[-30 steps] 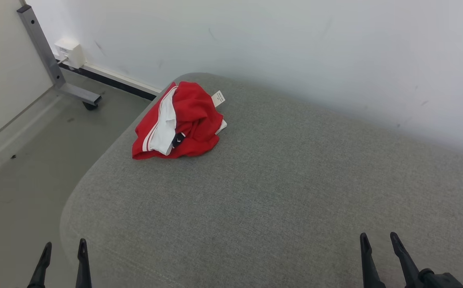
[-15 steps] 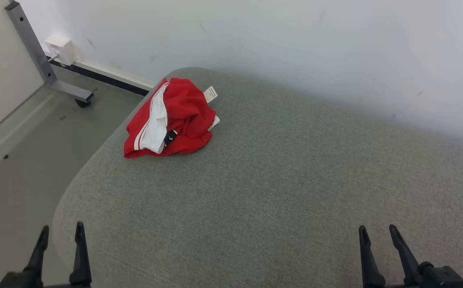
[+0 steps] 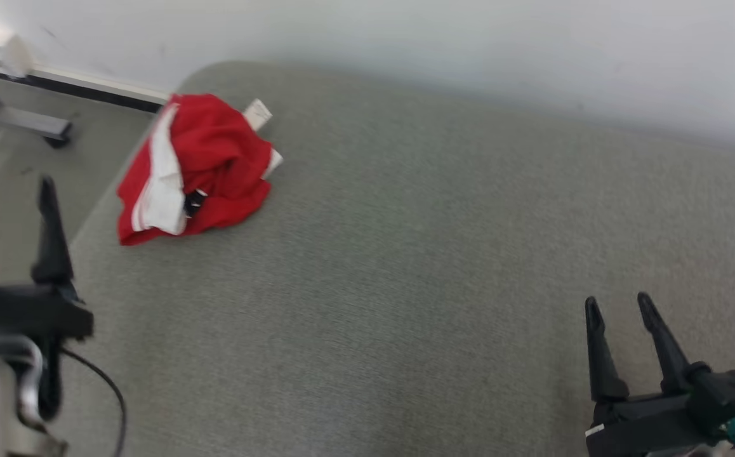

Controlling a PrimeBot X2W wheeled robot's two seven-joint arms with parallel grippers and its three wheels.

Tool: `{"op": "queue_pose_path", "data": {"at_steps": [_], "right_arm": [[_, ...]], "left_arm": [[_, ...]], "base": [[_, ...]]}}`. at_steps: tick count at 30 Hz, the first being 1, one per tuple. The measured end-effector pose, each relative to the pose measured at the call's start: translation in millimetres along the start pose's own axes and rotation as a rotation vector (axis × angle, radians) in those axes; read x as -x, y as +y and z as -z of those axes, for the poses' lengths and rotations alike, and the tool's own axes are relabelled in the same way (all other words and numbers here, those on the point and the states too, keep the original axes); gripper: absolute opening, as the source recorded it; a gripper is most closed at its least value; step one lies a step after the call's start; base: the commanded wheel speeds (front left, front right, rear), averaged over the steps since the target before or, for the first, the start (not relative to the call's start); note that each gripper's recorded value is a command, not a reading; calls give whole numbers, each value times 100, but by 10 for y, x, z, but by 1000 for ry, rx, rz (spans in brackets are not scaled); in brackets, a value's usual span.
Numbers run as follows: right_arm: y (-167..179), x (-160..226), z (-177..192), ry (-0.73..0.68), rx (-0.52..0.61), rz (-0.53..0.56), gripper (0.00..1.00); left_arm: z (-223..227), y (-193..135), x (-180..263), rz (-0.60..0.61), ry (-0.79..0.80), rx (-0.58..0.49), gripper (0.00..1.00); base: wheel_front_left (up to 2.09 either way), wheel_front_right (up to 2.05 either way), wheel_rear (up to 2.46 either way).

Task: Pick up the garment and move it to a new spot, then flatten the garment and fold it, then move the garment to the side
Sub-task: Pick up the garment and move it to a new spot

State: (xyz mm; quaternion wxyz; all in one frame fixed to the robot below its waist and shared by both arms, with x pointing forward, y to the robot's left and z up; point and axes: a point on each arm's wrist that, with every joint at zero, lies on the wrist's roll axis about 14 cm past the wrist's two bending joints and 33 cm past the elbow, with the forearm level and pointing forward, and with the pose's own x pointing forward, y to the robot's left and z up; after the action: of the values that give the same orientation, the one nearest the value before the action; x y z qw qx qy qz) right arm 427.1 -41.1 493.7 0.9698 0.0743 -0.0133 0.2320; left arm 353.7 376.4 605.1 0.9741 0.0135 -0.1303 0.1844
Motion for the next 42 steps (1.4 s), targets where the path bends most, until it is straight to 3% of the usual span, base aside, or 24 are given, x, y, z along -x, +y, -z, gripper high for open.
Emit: {"op": "queue_pose_path", "data": {"at_steps": [9,13,15,19,26,27,28,29,38,42], "right_arm": [[-593,93,76,20,41,144,100],[-799,174,119,36,56,201,100],[-991,276,197,65,64,258,100],[-1150,368,286,100,73,303,100],[-1278,471,297,117,89,345,100],[-1283,478,297,119,90,348,100],[-1286,483,297,122,92,349,100],[-1281,483,294,123,92,349,100],[-1227,499,200,94,83,346,100],[-1159,518,154,69,59,342,100]], "left_arm": [[78,-329,-886,79,-1,-10,100],[423,-479,-1137,111,90,-24,100],[846,-616,-1292,123,200,-21,100],[1459,-701,-1296,122,384,-18,100],[2114,-736,-1069,104,615,-15,100],[2186,-731,-1019,96,643,-8,77],[2241,-723,-972,91,671,-6,33],[2285,-712,-926,91,694,-10,0],[1933,-689,-1134,90,556,-11,0],[1368,-775,-1443,135,351,-35,0]], "base": [[0,0,0],[0,0,0],[0,0,0],[0,0,0],[0,0,0],[0,0,0],[0,0,0],[0,0,0],[0,0,0],[0,0,0]]}}
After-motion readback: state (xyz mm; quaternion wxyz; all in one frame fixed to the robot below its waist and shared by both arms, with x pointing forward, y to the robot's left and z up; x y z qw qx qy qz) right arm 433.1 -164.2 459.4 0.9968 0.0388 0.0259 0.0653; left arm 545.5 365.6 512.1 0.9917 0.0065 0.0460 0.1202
